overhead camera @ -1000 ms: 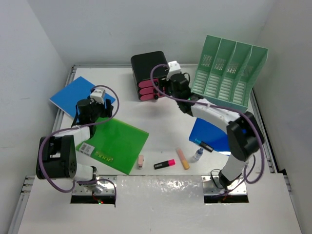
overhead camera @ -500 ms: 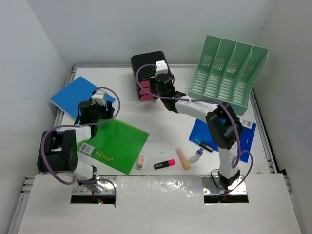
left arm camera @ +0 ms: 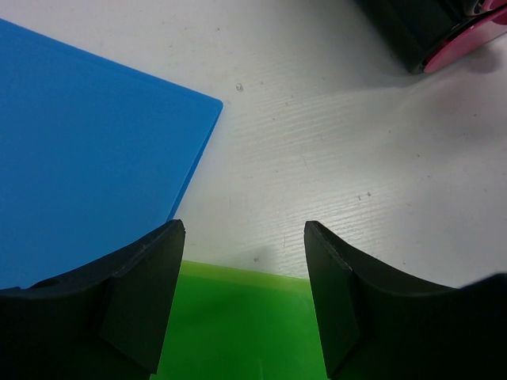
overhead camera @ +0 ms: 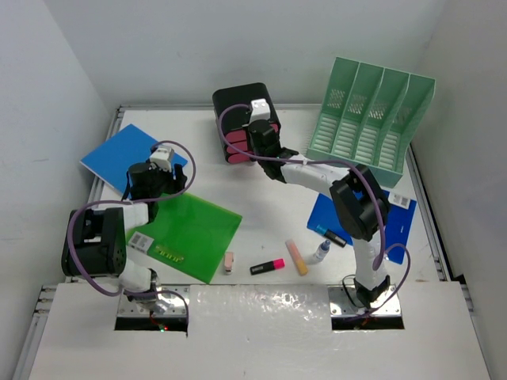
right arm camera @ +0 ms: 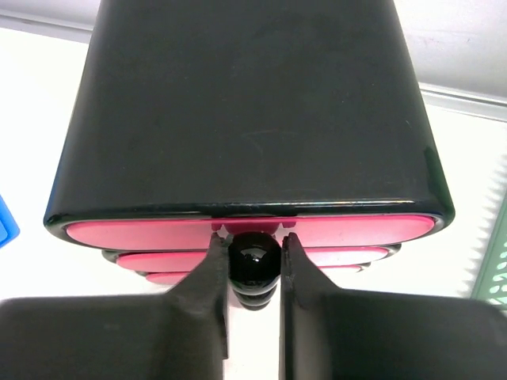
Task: Organize the desk
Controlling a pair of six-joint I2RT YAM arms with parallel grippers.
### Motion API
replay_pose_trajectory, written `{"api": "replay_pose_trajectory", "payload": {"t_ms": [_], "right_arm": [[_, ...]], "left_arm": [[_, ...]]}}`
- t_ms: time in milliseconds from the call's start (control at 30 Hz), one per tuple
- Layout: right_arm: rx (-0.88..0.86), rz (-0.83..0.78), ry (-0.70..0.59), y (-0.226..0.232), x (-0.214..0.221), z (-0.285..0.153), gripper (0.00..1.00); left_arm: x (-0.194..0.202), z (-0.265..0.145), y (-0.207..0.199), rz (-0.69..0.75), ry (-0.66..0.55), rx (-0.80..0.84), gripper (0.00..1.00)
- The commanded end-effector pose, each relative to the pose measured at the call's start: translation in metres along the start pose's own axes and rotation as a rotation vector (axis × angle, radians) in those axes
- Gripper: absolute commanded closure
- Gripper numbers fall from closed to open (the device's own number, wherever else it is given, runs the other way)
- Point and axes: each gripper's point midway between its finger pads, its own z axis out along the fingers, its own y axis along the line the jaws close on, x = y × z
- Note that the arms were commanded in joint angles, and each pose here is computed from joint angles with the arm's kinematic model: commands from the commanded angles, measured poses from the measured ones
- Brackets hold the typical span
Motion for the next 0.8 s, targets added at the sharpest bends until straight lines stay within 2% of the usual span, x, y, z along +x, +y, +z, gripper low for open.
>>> {"api": "replay_pose_trajectory", "payload": {"t_ms": [0,133,467,567,600,633,700,733,767], "right_arm": [[-0.008,0.03,-0.049,0.004,-0.023,-0.006,0.96],[-0.034,-0.027,-0.019,0.011,-0.005,-0.033,1.0],[-0.077,-0.026,0.013,0.007,0.033,-0.106,1.0],[-0.111,-0.018,0.037,0.008,0.042,-0.121,0.95],[-0.118,-0.02,0.059,0.007,0.05,-0.125,0.91],[-0.141,-0.005,0.058,0.009,0.046,-0.131,0.72],[-0.16,-0.009,0.072,0.009,0.044,-0.138,0.54],[-0.177,-0.009,0.058,0.009,0.033,-0.144,0.4],[-0.181,-0.021,0.064,0.008,0.028,-0.148,0.35]], "left_arm": [[-0.022,0.004,0.005,0.013,-0.059,0.002,0.4],[-0.022,0.005,0.005,0.012,-0.055,0.003,0.4],[-0.021,0.006,0.004,0.012,-0.049,0.006,0.4],[-0.02,0.006,0.005,0.011,-0.045,0.007,0.4],[-0.019,0.007,0.005,0.012,-0.042,0.007,0.4],[-0.019,0.007,0.005,0.01,-0.042,0.005,0.4],[-0.019,0.007,0.005,0.012,-0.041,0.007,0.4],[-0.018,0.007,0.006,0.012,-0.038,0.006,0.4],[-0.018,0.008,0.005,0.011,-0.037,0.007,0.4]]}}
